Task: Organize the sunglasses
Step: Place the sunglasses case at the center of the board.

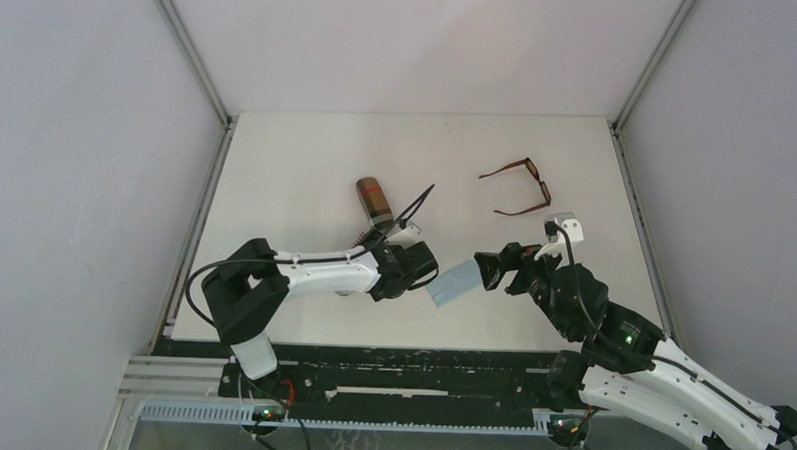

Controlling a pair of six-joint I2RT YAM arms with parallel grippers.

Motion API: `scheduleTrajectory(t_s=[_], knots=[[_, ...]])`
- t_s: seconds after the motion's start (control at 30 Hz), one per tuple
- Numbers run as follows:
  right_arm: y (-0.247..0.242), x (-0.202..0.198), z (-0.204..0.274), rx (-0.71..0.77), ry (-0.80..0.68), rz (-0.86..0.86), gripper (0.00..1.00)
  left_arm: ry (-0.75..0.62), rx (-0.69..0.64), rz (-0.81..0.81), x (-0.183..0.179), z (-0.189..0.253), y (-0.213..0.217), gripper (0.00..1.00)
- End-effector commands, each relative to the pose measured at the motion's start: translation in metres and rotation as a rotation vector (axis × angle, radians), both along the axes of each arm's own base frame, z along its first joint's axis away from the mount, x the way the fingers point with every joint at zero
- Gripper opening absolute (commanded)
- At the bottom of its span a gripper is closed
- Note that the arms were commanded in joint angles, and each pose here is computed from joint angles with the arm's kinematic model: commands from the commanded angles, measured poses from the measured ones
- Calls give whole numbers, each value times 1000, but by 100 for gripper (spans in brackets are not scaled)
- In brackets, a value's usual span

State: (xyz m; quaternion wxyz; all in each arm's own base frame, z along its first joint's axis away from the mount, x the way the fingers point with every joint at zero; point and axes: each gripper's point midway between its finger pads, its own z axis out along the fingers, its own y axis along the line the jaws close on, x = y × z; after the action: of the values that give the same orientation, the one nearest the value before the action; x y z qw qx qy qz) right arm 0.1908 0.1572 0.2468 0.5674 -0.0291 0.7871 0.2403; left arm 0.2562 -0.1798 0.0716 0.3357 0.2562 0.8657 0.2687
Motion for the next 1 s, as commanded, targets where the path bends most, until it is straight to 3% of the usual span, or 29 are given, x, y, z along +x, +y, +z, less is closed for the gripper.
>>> scheduleTrajectory(t_s=[0.0,0.07,0.13,0.53,0.83,0.97], knots=[[-3,2,3,25,5,-23,78,-59,-73,10,8,11,-21,70],[-3,2,1,24,11,-25,78,-46,-88,4,6,8,-24,91],[-3,1,1,23,14,-23,78,-38,-99,1,5,6,-25,100],[-6,1,-5,17,38,-36,78,-37,-239,-37,-4,26,-39,100],[-4,3,-16,-2,58,-31,77,-59,-556,-131,-20,65,-53,100],[14,6,-19,-89,34,83,74,-91,-701,-79,-26,80,-38,98]])
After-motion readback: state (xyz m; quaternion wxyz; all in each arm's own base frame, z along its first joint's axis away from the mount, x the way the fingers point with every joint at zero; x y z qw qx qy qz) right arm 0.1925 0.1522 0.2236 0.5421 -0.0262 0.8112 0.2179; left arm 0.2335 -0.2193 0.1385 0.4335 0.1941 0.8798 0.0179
